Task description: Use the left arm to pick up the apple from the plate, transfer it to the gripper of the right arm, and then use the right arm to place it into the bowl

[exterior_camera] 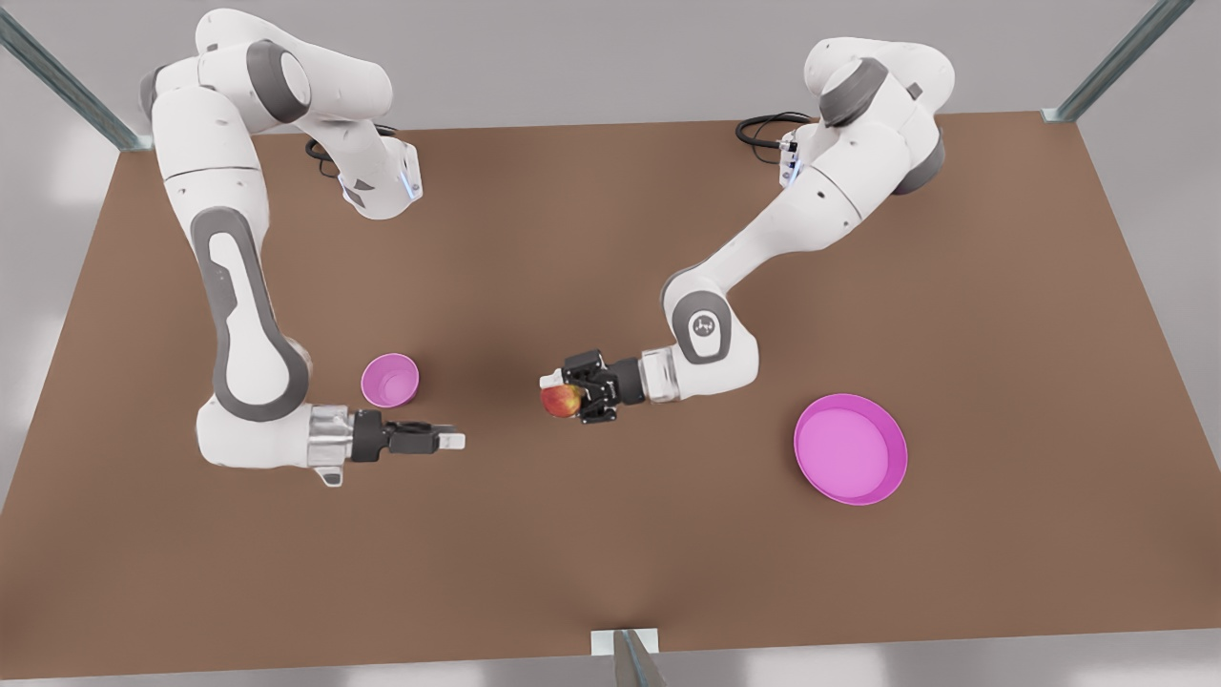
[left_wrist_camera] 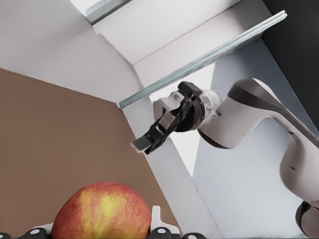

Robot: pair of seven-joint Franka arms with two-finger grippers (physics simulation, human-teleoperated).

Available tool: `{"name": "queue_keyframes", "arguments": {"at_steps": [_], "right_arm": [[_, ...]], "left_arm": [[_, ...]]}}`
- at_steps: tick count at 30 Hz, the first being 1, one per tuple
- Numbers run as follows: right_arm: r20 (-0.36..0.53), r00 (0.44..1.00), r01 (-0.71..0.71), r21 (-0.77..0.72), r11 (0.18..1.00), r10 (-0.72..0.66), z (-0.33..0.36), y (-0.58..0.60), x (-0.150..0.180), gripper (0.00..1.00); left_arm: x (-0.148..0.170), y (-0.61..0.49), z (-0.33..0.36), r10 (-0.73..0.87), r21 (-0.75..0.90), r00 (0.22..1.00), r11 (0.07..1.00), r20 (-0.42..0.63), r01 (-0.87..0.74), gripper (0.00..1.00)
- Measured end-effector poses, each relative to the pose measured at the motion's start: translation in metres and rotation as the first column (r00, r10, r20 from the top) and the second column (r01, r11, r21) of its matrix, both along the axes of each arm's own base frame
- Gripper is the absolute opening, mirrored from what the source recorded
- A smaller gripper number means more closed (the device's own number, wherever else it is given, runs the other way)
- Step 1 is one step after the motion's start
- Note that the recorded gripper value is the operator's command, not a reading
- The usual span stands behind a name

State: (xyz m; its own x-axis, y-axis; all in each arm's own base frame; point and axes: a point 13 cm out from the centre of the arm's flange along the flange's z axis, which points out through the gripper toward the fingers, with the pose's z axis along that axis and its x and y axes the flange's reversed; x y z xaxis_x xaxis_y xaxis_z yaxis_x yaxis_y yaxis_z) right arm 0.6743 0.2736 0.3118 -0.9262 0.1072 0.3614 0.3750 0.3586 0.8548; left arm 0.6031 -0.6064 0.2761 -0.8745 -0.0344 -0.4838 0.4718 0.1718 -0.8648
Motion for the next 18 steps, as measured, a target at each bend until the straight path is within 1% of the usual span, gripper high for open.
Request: {"name": "queue_keyframes", "arguments": {"at_steps": [1,6,8,13,16,18], "right_arm": [[-0.006,1.000,0.016,0.018,1.000,-0.016,-0.004,0.002,-0.001,1.00],[-0.089,0.992,0.102,0.125,0.987,-0.092,-0.039,0.014,-0.028,1.00],[-0.095,0.990,0.122,0.156,0.980,-0.108,-0.049,0.017,-0.033,1.00],[-0.062,0.993,0.114,0.215,0.970,-0.103,-0.080,0.029,-0.044,1.00],[0.010,0.996,0.079,0.255,0.964,-0.084,-0.077,0.045,-0.044,1.00],[0.062,0.996,0.043,0.270,0.962,-0.062,-0.070,0.060,-0.050,1.00]], "left_arm": [[-0.001,-0.001,-0.001,-0.006,0.002,0.999,1.000,0.043,0.005,0.70],[-0.001,-0.002,-0.005,-0.031,0.021,0.972,0.999,0.234,0.026,0.70],[-0.002,-0.003,-0.005,-0.041,0.029,0.953,0.999,0.299,0.034,0.70],[-0.005,-0.007,-0.006,-0.065,0.046,0.903,0.998,0.425,0.051,0.68],[-0.006,-0.008,-0.006,-0.076,0.055,0.871,0.997,0.485,0.056,0.69],[-0.007,-0.008,-0.008,-0.083,0.062,0.852,0.996,0.517,0.059,0.69]]}}
